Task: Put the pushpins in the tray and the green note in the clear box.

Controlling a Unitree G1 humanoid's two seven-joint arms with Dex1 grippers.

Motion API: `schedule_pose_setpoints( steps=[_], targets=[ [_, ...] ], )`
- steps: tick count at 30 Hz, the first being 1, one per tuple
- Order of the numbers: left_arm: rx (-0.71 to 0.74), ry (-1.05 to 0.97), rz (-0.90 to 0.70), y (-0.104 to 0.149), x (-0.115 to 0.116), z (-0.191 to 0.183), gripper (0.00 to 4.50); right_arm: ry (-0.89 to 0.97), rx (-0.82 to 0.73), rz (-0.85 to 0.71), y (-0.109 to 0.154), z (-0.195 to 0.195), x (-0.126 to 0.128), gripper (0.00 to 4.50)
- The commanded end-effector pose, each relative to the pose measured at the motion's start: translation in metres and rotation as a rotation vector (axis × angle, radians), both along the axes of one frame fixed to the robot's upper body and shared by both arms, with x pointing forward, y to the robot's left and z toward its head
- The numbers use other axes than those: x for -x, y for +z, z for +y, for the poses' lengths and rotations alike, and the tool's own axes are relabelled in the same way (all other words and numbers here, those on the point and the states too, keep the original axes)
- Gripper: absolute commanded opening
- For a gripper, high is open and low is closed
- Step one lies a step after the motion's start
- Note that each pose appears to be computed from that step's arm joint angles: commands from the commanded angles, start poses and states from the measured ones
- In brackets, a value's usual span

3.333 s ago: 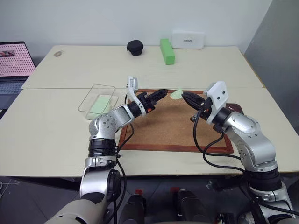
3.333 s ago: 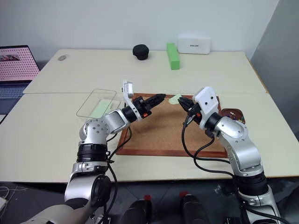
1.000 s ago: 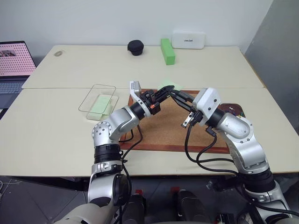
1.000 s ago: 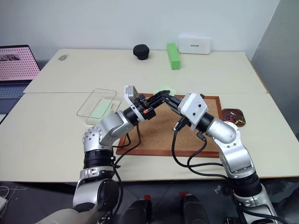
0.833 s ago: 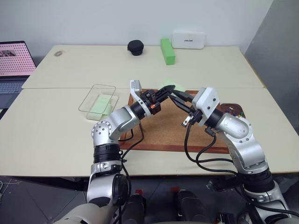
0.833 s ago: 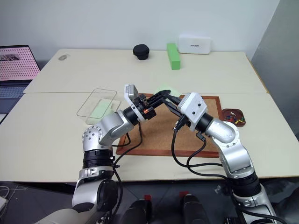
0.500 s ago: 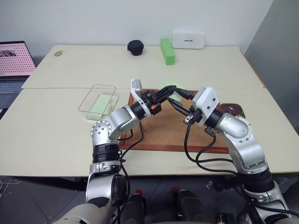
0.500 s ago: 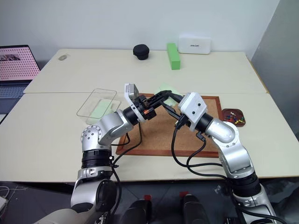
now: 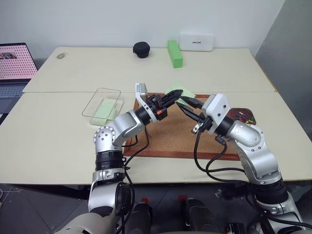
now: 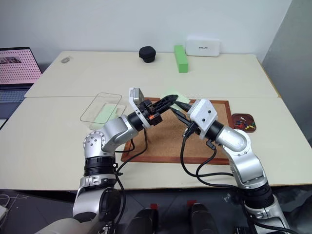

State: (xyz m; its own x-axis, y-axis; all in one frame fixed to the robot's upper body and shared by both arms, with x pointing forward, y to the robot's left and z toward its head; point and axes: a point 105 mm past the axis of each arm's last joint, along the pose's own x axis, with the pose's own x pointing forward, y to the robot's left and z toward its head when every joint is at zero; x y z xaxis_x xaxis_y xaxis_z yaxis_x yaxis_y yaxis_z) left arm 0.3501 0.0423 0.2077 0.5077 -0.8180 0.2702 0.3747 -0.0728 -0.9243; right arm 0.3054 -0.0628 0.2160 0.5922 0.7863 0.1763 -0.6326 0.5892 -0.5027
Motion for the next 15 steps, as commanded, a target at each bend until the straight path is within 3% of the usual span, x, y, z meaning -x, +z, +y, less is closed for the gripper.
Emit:
schedule_pose_setpoints(
  steps=[1, 15],
  targets=[
    [0.01, -0.002, -0.045, 0.009, 0.004, 0.001, 0.0, 0.015, -0.032, -0.046, 0.014, -0.001, 0.008, 0.02],
    [-0.053, -0.019, -0.097, 0.005, 0.009, -0.002, 0.0, 0.024, -0.08, -0.065, 0.033, -0.002, 0.014, 0.02]
  ],
)
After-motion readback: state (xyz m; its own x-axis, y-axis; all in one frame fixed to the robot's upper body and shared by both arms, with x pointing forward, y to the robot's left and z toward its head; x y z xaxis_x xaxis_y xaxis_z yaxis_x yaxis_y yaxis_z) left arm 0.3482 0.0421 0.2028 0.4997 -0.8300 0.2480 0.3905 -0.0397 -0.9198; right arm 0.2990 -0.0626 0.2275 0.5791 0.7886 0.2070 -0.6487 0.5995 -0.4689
